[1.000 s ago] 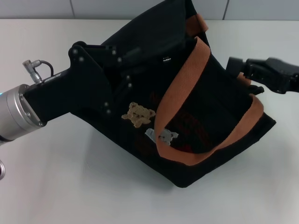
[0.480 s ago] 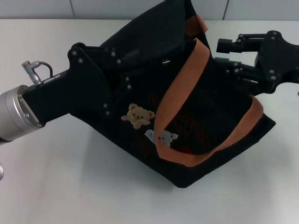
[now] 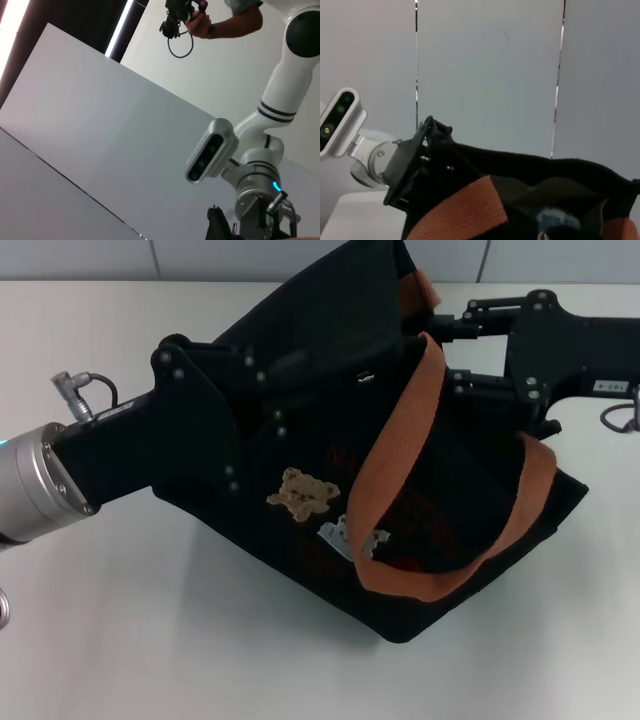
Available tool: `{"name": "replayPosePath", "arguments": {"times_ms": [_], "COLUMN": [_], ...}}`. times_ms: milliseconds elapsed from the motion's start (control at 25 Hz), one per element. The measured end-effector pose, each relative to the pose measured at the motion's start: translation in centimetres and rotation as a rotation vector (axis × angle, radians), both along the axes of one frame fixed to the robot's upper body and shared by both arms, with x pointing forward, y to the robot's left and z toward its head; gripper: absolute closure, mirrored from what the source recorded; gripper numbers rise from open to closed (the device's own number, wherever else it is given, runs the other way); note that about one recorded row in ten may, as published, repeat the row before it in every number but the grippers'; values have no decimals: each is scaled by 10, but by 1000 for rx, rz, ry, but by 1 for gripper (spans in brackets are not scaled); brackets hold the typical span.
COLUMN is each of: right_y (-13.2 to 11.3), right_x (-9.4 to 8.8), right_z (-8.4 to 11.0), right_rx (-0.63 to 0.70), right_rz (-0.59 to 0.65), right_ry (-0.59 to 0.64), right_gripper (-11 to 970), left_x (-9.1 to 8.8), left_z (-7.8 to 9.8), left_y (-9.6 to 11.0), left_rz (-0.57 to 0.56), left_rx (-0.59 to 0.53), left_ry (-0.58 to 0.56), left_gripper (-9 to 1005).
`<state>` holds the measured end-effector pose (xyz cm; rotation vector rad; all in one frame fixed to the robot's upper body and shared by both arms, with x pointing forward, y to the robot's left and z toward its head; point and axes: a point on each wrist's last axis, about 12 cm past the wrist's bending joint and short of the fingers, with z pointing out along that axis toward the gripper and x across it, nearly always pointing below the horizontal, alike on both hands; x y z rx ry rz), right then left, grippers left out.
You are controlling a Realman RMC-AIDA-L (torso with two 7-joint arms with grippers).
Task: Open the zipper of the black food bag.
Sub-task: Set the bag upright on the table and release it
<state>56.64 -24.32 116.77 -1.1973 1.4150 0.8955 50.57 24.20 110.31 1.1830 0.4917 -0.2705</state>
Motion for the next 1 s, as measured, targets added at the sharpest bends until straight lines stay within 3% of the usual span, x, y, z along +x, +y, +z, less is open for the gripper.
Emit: {"name": "replayPosePath", "arguments": {"times_ms": [600, 1000], "right_y": [1, 10], "right_x": [2, -3], "right_z": [20, 12], "right_rx": [-65, -122], "right_rz": [-15, 52], "right_ry": [-10, 14], "right_gripper": [527, 526], "left_x": [0, 6], "left_z": [2, 10], "left_y": [-1, -8], "left_rz": [-3, -23], "left_rx": [1, -2], "left_ry": [-20, -105], "left_gripper": [937, 945]}}
